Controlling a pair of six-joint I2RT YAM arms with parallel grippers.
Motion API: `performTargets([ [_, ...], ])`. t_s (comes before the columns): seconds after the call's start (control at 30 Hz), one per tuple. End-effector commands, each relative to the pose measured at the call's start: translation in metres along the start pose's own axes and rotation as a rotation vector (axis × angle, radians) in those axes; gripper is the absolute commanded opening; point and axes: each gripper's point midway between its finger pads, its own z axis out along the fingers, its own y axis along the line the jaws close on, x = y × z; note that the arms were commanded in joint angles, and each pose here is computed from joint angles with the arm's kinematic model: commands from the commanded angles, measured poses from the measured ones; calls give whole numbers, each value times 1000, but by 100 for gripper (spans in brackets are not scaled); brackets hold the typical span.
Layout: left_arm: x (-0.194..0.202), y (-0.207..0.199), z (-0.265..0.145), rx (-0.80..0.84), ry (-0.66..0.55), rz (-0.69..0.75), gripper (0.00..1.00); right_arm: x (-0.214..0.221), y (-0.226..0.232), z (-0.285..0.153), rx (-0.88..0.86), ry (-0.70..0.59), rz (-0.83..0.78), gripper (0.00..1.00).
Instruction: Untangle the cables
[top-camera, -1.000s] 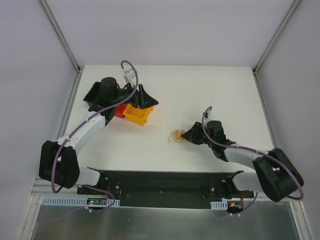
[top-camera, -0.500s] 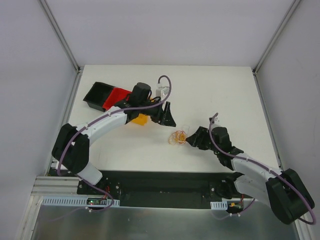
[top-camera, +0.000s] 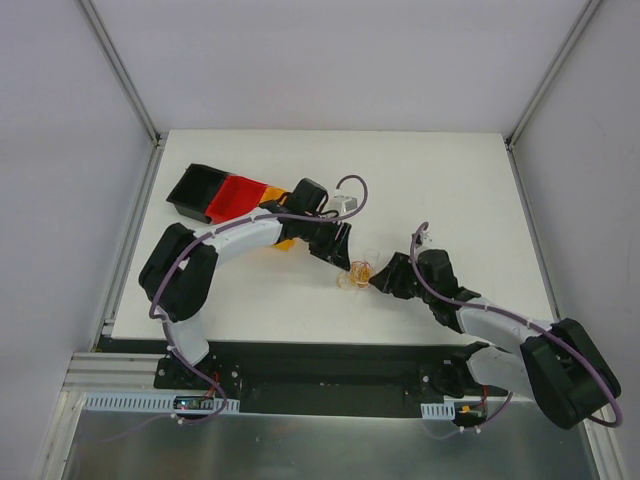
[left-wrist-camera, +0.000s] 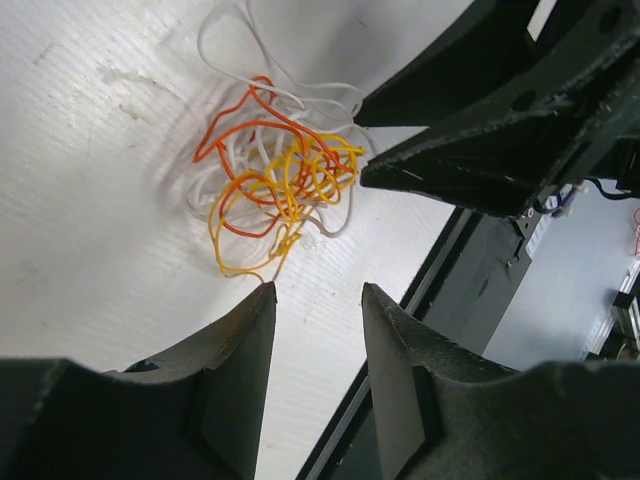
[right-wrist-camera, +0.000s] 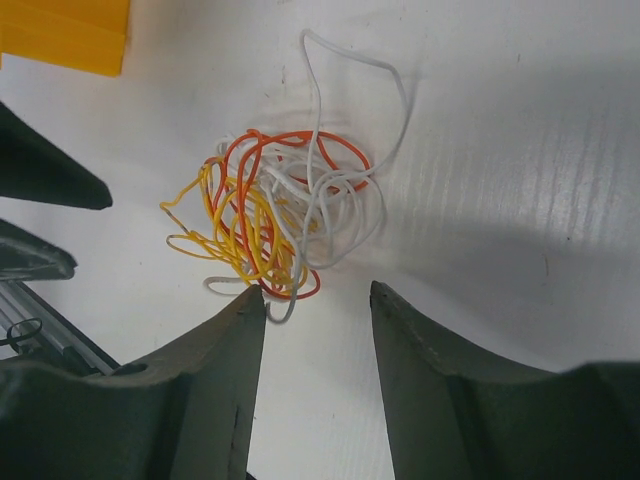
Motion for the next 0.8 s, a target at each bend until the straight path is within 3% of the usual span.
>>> performTargets([
  [0.0, -18, 1, 6, 11, -9, 26, 39, -20, 22, 3, -75, -51, -23, 49],
  [0.3, -21, 13, 15, 54, -28, -42, 40, -18, 28, 11, -99, -10, -16, 50],
  [0.53, -18, 6, 23, 134, -26, -76, 28, -17, 28, 13, -97, -3, -9, 50],
  [0.77, -16, 13, 26, 110, -25, -76, 32, -16, 29, 13, -102, -2, -2, 50],
])
